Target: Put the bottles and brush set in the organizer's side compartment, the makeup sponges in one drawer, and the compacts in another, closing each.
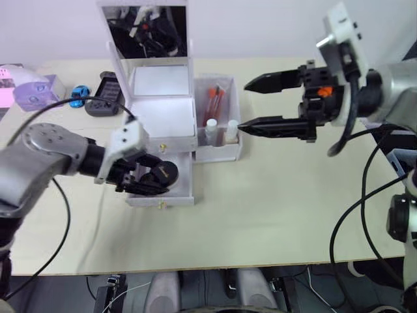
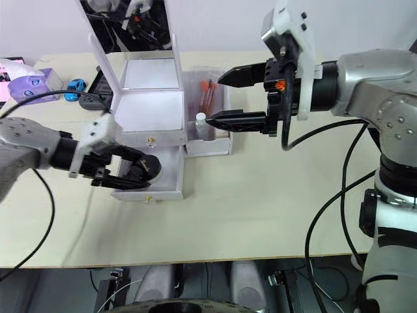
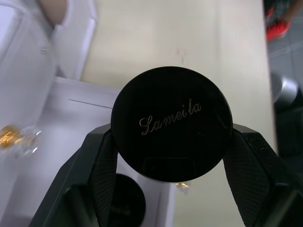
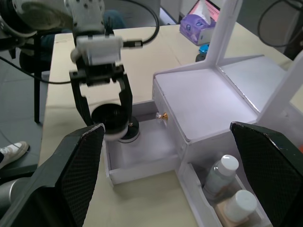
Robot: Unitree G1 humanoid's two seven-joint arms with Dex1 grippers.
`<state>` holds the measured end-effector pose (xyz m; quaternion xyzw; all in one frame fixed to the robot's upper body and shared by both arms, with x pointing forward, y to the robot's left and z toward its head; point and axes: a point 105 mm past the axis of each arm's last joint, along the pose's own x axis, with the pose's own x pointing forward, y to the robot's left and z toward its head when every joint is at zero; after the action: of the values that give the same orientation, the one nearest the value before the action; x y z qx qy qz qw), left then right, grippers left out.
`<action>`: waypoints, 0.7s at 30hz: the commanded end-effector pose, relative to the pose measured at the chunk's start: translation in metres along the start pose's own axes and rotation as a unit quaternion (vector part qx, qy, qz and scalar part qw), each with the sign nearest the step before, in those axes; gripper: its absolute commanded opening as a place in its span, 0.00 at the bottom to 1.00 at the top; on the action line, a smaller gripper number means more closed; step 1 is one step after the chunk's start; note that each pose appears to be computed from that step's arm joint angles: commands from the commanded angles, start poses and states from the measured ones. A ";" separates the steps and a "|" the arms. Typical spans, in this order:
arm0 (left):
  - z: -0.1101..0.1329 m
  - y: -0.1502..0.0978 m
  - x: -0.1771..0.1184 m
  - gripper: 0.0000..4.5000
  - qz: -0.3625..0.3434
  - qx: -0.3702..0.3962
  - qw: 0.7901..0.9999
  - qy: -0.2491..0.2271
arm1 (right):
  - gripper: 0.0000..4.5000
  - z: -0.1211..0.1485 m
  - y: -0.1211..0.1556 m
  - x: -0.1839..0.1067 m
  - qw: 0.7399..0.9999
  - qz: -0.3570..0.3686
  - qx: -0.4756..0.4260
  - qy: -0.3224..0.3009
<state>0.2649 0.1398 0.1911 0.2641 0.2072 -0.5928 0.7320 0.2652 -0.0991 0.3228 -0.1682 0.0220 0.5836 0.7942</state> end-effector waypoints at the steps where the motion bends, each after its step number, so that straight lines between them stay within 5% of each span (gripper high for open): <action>1: -0.003 0.004 0.006 0.59 0.012 0.020 1.000 0.017 | 1.00 0.008 0.002 -0.008 1.000 -0.019 -0.019 -0.009; 21: -0.021 0.028 0.042 0.59 0.035 0.021 0.999 0.034 | 1.00 0.004 0.003 -0.017 0.998 -0.056 -0.007 0.001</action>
<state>0.2976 0.1271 0.1430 0.2859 0.2290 -0.5653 0.7391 0.2621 -0.1096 0.3187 -0.1648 0.0322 0.5448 0.8216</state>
